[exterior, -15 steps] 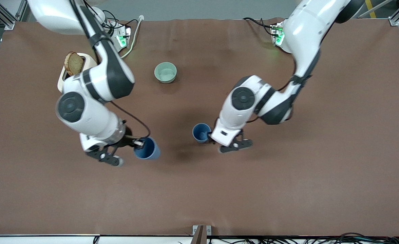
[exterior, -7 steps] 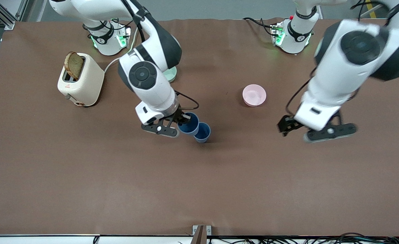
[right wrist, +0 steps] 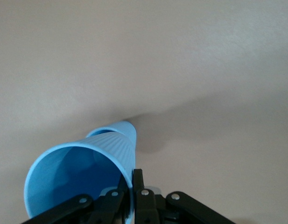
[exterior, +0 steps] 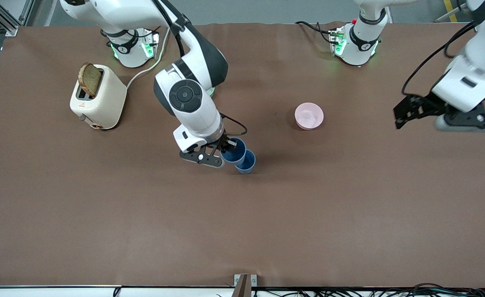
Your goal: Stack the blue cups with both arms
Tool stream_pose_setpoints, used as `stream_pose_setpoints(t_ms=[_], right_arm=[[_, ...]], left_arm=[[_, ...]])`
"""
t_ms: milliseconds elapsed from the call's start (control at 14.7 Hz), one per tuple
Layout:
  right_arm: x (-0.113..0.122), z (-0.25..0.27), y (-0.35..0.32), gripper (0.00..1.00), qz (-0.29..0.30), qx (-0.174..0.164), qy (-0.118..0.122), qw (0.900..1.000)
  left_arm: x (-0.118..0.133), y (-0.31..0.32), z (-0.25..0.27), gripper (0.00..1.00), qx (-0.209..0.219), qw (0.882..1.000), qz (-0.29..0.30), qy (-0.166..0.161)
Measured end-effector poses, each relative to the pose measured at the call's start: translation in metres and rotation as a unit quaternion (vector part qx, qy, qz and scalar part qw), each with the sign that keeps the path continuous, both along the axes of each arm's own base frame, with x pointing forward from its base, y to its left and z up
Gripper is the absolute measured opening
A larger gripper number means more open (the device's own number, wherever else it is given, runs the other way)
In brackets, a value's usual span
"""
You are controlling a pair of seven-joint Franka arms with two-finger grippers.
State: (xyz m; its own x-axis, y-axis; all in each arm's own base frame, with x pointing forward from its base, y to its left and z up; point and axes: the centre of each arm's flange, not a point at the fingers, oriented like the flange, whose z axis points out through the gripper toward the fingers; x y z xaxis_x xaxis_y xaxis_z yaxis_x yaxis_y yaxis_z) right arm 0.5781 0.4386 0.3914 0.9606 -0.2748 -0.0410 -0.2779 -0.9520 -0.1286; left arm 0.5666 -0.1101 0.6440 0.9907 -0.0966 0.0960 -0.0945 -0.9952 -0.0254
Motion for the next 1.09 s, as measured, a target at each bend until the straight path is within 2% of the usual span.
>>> stream_pose_setpoints(t_ms=[408,1088], right_arm=[[-0.002,-0.010,0.008,0.05,0.001,0.002,-0.002,1.000],[-0.004,-0.045,0.014,0.05,0.004,-0.011,0.011,1.000]], left_arm=[[-0.052,0.025,-0.003,1.00,0.013,1.000,-0.017,0.021],[-0.059,0.023,0.003,1.00,0.001,1.000,0.001,0.019]])
